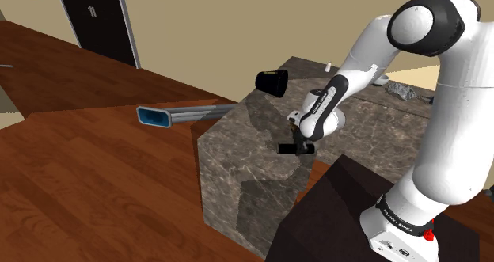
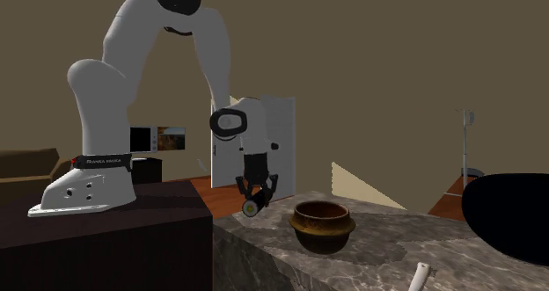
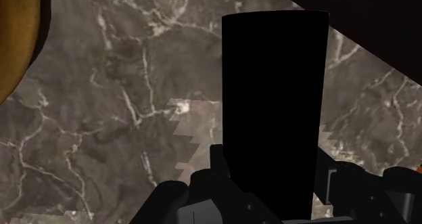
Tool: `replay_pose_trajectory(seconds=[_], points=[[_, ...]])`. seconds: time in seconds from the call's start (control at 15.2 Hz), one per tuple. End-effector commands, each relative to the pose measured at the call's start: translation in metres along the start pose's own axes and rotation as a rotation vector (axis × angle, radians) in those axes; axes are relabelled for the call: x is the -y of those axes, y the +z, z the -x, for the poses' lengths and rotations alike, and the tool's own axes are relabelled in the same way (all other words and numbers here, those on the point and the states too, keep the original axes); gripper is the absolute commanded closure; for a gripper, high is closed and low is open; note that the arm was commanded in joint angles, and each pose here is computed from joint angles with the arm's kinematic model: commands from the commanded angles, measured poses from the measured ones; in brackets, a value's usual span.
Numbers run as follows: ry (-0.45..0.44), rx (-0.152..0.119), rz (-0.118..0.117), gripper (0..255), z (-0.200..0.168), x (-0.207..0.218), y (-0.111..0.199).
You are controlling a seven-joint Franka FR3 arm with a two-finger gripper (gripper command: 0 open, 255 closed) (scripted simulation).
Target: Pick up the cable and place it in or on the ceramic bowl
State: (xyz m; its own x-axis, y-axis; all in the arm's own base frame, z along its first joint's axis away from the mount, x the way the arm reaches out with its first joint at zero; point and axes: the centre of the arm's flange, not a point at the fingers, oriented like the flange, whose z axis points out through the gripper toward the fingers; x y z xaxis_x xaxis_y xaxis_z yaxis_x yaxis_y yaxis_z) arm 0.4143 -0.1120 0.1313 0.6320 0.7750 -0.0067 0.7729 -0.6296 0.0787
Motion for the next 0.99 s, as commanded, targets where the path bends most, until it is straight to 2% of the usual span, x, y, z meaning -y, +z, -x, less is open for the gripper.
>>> replay_pose_trajectory(seconds=[0.0, 0.92], points=[[0.000, 0.000, 0.000, 255, -0.001, -0.002, -0.011], [0.000, 0.000, 0.000, 255, 0.000, -0.007, -0.085]])
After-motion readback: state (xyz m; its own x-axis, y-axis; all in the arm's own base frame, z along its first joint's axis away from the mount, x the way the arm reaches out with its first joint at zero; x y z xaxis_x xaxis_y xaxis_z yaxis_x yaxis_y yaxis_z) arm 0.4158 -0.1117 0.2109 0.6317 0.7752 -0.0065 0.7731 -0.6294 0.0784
